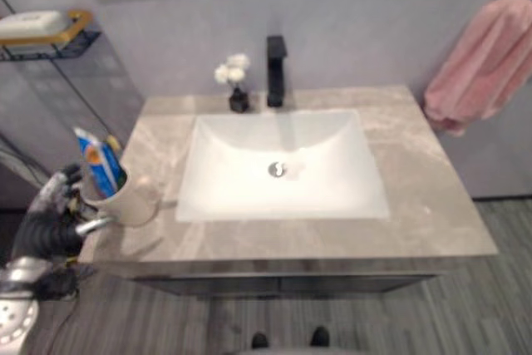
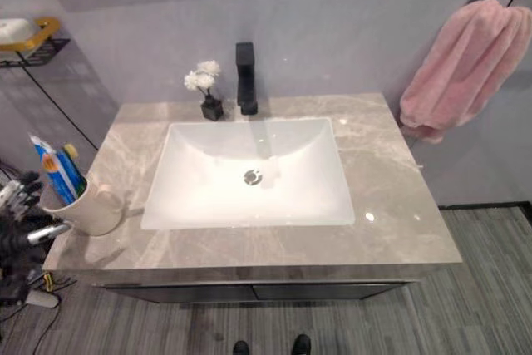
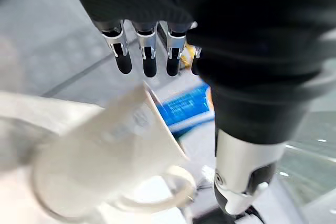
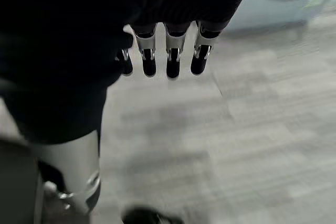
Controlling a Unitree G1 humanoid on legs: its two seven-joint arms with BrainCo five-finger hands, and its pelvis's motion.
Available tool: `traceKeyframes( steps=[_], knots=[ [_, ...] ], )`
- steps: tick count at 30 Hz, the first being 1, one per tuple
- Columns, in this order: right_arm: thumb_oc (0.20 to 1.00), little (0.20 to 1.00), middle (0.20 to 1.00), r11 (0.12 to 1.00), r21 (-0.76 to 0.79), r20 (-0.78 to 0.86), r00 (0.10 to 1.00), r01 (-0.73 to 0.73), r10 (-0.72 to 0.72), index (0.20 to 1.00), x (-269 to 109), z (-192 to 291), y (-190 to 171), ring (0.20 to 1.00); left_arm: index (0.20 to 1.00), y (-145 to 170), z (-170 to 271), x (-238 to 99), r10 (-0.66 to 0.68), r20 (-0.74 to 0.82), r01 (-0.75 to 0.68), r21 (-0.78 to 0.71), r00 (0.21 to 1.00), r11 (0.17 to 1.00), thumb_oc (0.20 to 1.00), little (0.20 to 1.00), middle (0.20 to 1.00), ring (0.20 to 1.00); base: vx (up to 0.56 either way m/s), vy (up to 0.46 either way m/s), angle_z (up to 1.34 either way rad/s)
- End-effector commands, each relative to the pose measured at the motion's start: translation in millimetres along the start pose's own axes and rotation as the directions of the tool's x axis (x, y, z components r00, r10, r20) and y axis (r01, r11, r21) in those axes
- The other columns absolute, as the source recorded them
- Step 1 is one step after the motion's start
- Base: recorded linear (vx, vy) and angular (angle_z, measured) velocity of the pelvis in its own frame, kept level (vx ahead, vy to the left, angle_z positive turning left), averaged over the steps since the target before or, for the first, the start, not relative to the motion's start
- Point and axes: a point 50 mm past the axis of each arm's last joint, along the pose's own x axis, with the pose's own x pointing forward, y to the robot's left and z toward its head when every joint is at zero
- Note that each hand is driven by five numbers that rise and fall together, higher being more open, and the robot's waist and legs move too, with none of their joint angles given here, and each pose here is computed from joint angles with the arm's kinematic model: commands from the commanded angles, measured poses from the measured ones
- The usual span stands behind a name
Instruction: Put brush and paste in cup on sink, flatten towel.
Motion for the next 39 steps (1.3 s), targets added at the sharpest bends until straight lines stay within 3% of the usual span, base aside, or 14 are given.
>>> traceKeyframes(
  steps=[1, 8, 13, 14, 15, 26, 27, 34, 39],
  knots=[
    [1.000, 1.000, 1.000, 1.000, 0.008, -0.033, 0.999, 0.013, -0.012, 1.000, 1.4, -0.2, -8.9, 1.000, 1.000, 13.1, 35.7, 6.3, 0.049, 0.185, -0.048, -0.009, 0.982, 0.999, 1.000, 1.000, 1.000, 1.000, 0.00, -0.013, 0.10],
    [1.000, 1.000, 1.000, 0.992, 0.124, 0.031, 0.999, 0.039, -0.043, 1.000, 3.7, 23.0, -12.7, 1.000, 1.000, 18.6, 42.6, 6.3, 0.099, 0.223, -0.118, 0.075, 0.970, 0.990, 1.000, 1.000, 1.000, 1.000, -0.01, 0.000, 0.03],
    [1.000, 1.000, 1.000, 0.991, 0.128, 0.077, 0.995, 0.046, -0.056, 1.000, 4.7, 40.7, -16.7, 1.000, 1.000, 18.4, 45.1, 1.7, 0.133, 0.244, -0.142, 0.017, 0.961, 0.990, 1.000, 1.000, 1.000, 1.000, -0.04, 0.015, -0.02],
    [1.000, 1.000, 1.000, 0.991, 0.122, 0.088, 0.995, 0.045, -0.056, 1.000, 4.8, 43.8, -16.9, 1.000, 0.875, 17.0, 44.5, 1.3, 0.128, 0.243, -0.131, -0.005, 0.962, 0.991, 0.875, 0.875, 0.875, 0.875, -0.03, -0.011, -0.04],
    [1.000, 1.000, 1.000, 0.992, 0.118, 0.100, 0.994, 0.039, -0.051, 1.000, 4.8, 46.7, -16.6, 1.000, 0.200, 12.5, 43.9, -0.5, 0.104, 0.238, -0.095, -0.050, 0.966, 0.994, 0.200, 0.200, 0.200, 0.200, -0.02, -0.011, -0.04],
    [1.000, 1.000, 1.000, 0.997, 0.077, 0.116, 0.993, 0.026, -0.035, 1.000, 4.6, 48.0, -15.0, 1.000, 0.200, 13.3, 56.1, -1.5, 0.045, 0.280, -0.021, -0.088, 0.959, 0.996, 0.200, 0.200, 0.200, 0.200, 0.00, -0.010, 0.01],
    [1.000, 1.000, 1.000, 0.997, 0.075, 0.143, 0.989, 0.014, -0.025, 1.000, 4.3, 53.8, -14.6, 1.000, 0.200, 8.6, 52.3, -1.5, -0.011, 0.257, 0.050, -0.147, 0.966, 0.988, 0.200, 0.200, 0.200, 0.200, 0.00, -0.038, 0.03],
    [1.000, 1.000, 1.000, 0.999, 0.045, 0.151, 0.988, 0.009, -0.016, 1.000, 4.2, 54.8, -14.0, 1.000, 0.200, 1.6, 49.2, -6.4, -0.155, 0.197, 0.176, -0.093, 0.968, 0.980, 0.200, 0.200, 0.200, 0.200, 0.00, -0.006, 0.00],
    [1.000, 1.000, 1.000, 0.999, 0.035, 0.170, 0.985, -0.003, -0.003, 1.000, 3.7, 58.2, -10.9, 1.000, 0.200, -13.1, 33.1, -11.1, -0.222, 0.140, 0.249, -0.227, 0.965, 0.942, 0.200, 0.200, 0.200, 0.200, 0.00, 0.000, 0.00]
  ],
)
